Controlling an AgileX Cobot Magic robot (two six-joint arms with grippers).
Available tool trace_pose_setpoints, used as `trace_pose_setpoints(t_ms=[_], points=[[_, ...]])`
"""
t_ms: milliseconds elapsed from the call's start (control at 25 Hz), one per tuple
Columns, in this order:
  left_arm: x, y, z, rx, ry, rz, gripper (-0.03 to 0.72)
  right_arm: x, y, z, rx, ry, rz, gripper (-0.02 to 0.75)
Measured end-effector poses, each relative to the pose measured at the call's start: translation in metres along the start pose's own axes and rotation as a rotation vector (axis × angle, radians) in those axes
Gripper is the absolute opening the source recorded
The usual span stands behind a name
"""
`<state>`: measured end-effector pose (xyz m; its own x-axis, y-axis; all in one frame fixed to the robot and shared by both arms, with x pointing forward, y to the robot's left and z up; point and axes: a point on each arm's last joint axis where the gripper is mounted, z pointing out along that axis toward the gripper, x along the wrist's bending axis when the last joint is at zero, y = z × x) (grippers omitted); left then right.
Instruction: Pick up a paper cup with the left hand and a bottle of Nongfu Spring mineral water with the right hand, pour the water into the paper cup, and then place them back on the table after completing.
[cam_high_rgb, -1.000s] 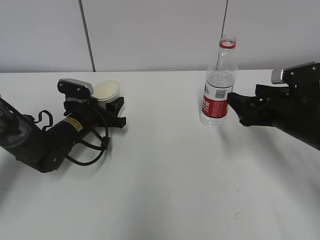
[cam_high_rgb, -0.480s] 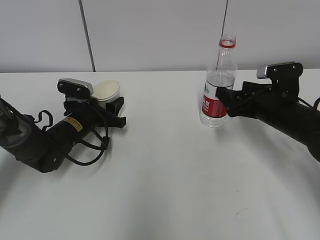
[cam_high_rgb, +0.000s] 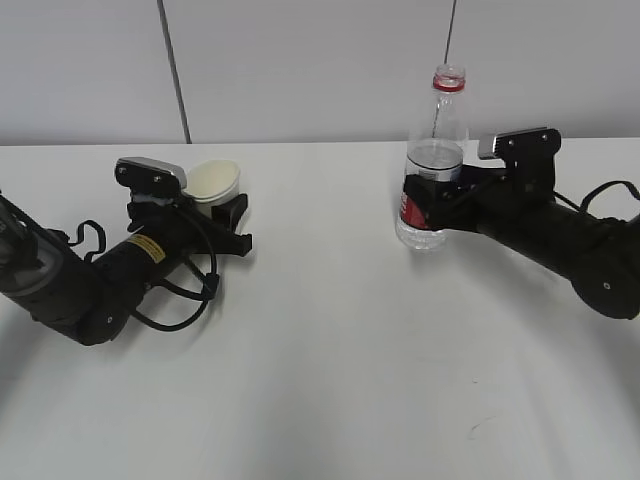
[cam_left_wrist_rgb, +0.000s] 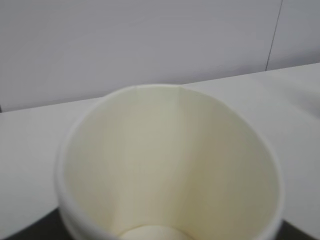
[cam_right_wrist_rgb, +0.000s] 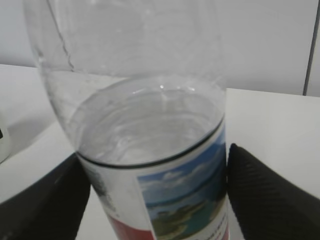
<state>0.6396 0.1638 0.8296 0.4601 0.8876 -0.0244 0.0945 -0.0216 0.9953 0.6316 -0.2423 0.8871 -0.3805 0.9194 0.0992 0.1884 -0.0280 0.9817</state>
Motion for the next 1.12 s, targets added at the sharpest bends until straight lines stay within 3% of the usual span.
trace_pose_setpoints(t_ms=[720, 1120], points=[[0.0, 0.0, 0.0, 0.0, 0.0, 0.0, 0.363, -0.009, -0.002, 0.032, -0.027, 0.032, 0.003, 0.609], [0.0, 0.0, 0.0, -0.001, 0.0, 0.0, 0.363, -0.01, -0.009, 0.033, 0.05, 0.017, 0.015, 0.663]])
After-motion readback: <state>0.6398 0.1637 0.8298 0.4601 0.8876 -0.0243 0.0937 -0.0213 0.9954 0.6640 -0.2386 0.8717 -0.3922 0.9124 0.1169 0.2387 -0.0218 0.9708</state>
